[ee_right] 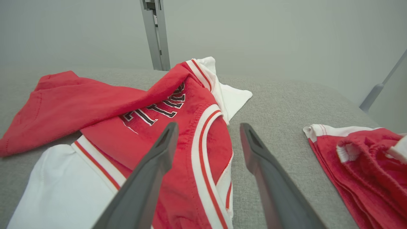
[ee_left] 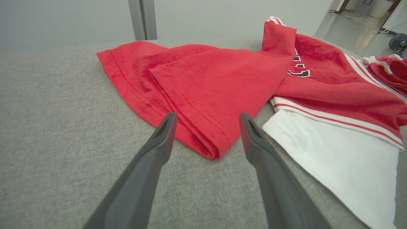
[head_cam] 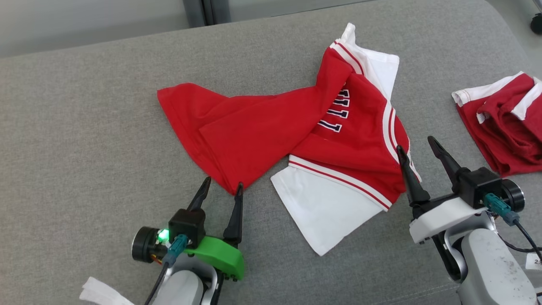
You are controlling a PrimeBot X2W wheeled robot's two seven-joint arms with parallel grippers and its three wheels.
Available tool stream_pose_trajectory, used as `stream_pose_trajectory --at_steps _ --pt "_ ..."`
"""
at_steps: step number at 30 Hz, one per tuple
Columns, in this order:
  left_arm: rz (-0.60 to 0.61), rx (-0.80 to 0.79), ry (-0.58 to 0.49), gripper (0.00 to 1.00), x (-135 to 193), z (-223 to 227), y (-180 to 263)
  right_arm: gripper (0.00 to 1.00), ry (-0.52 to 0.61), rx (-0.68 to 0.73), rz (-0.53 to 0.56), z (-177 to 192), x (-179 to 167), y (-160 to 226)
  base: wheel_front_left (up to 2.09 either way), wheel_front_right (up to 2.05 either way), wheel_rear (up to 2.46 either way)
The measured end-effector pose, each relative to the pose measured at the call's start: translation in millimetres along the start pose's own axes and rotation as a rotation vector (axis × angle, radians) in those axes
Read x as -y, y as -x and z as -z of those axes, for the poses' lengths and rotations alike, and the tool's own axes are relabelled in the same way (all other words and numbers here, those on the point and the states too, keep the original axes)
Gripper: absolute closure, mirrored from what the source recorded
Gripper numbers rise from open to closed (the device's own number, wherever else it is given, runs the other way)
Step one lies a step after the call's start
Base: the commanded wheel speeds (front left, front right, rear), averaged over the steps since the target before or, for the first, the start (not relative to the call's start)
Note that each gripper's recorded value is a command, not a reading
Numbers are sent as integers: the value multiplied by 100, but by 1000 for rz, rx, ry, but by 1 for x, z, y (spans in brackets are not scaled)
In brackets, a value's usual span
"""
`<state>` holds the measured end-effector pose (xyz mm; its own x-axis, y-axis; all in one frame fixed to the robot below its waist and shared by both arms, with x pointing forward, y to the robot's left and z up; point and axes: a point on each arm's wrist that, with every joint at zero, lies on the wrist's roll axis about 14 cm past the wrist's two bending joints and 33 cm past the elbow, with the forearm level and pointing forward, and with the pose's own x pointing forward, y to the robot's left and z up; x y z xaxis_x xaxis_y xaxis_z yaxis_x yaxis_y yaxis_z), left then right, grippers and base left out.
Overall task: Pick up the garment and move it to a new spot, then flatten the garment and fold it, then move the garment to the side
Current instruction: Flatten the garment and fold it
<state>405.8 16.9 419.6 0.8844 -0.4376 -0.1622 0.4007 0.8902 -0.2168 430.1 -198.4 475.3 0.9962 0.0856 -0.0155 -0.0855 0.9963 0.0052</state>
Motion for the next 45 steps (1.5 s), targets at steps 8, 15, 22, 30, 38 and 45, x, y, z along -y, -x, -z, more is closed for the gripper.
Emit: stream_pose_trajectory --at_steps 8,15,22,30,38,45 --pt "37 -99 46 0 4 31 -19 0 -7 -25 0 12 -2 -9 0 0 0" --pt "63 -139 70 0 9 44 -25 0 -7 -50 16 21 3 -7 0 0 0" --pt "92 -99 50 100 15 31 -31 0 -17 -55 6 23 -3 -8 0 0 0" --pt "156 91 4 100 31 -31 -32 0 -24 -50 -2 20 -7 -6 0 0 0" --pt "140 355 -57 100 34 -120 -2 0 -48 -63 -57 23 -32 -1 0 0 0" --pt "58 499 -133 100 19 -167 34 0 -68 -47 -134 17 -66 -4 0 0 0"
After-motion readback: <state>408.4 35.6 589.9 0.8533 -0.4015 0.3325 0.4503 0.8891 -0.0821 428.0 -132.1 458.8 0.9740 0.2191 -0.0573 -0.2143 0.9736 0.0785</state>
